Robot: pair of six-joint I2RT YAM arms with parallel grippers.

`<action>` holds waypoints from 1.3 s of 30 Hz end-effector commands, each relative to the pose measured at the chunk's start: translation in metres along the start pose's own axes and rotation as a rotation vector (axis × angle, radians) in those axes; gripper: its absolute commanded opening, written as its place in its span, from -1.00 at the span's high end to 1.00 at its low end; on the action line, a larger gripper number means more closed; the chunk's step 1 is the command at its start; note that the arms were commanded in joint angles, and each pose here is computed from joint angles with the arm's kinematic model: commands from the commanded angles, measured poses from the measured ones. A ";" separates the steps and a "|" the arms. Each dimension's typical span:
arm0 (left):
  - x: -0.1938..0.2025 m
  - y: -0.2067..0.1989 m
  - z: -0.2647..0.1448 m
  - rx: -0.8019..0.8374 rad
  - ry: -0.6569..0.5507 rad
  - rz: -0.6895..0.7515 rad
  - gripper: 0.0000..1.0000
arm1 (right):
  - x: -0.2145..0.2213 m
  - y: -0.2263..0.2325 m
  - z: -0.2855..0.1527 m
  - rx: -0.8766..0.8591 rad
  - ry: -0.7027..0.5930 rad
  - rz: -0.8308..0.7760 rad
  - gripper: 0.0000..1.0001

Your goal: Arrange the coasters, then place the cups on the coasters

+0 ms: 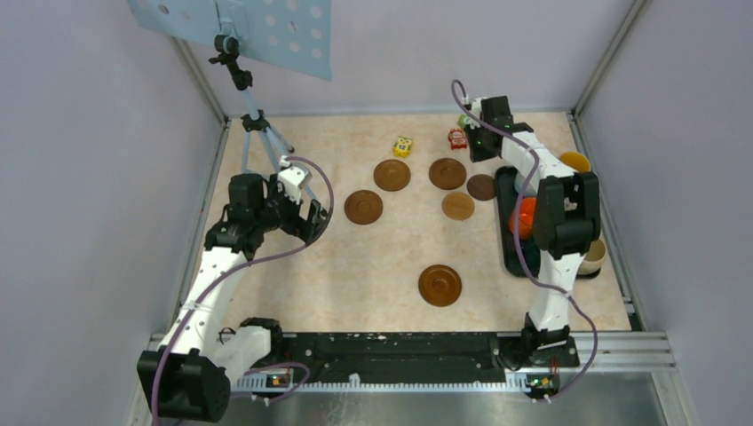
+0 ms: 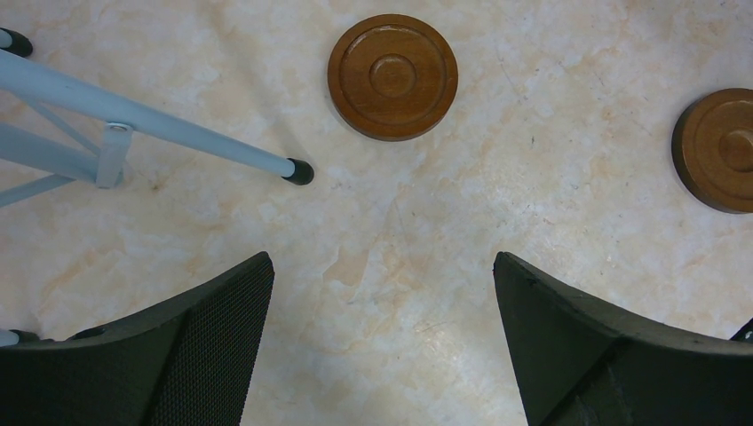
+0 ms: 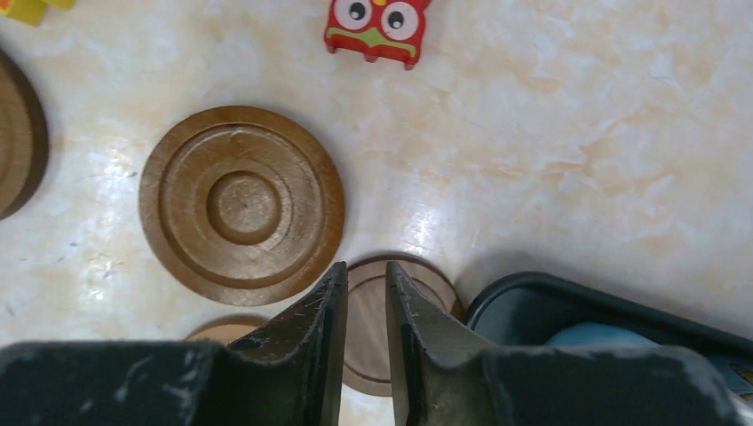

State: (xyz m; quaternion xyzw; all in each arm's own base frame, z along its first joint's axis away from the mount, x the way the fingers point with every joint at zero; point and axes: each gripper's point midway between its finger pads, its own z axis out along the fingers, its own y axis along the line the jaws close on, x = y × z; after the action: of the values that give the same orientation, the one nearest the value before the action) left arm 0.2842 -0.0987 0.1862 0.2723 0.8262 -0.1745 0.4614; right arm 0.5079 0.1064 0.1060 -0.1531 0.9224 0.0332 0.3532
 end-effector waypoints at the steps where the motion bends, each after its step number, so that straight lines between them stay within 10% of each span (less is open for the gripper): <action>1: -0.008 0.000 -0.002 -0.001 -0.039 0.022 -0.98 | -0.009 -0.022 0.008 0.086 -0.028 -0.039 0.62; 19: -0.007 0.001 -0.001 0.001 -0.034 0.018 -0.97 | 0.019 -0.068 0.052 0.253 0.065 -0.262 0.96; 39: -0.012 -0.001 -0.006 -0.003 -0.055 0.030 -0.97 | 0.097 0.018 0.004 -0.053 0.213 -0.228 1.00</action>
State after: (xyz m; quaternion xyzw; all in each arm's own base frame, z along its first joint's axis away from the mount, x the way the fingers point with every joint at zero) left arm 0.2835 -0.0987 0.1887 0.2729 0.8239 -0.1738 0.4653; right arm 0.4709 0.0717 0.0288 -0.2615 0.9269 -0.0492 0.2648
